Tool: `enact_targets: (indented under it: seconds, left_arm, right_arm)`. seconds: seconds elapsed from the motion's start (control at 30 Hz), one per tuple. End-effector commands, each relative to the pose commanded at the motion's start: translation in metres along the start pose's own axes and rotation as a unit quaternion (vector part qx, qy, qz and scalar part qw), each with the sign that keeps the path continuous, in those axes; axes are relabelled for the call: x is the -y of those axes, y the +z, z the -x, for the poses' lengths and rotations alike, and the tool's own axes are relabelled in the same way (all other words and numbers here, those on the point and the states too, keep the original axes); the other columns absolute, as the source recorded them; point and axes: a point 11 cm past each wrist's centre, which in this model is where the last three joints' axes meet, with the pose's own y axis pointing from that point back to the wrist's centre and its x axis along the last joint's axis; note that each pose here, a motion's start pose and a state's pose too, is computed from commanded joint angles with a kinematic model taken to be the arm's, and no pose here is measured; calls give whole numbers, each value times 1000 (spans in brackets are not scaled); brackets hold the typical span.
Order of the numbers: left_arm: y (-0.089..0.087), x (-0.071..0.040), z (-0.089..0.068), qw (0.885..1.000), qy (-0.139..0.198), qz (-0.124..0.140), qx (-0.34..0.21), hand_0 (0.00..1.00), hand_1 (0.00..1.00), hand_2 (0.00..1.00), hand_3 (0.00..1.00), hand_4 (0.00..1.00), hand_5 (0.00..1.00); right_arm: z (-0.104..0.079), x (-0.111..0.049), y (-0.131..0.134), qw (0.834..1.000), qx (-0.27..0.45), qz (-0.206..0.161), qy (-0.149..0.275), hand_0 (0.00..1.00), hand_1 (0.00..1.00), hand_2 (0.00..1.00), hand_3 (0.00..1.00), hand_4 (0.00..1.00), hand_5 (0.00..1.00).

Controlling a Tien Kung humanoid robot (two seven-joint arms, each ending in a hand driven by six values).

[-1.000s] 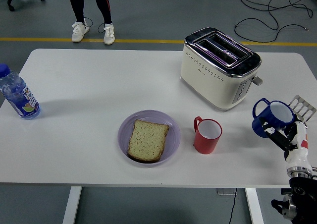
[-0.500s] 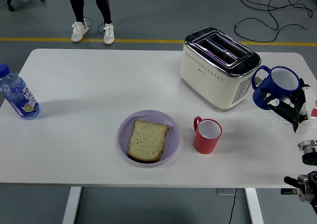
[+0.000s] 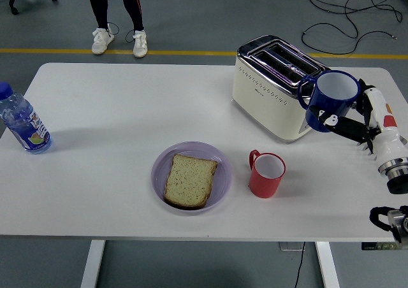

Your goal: Pick up the cup,pour liquid into bread,place the cup on the desk

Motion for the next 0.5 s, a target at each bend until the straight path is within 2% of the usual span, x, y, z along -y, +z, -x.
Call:
enact_targets:
  seconds: [0.5]
  left_arm:
    - [2,0,-2,1000,0,2,-2,657,690,705,591,308,875]
  right_arm:
    - [21,14,-32,997,-56,-46,-36,336,363,506,545,719,2]
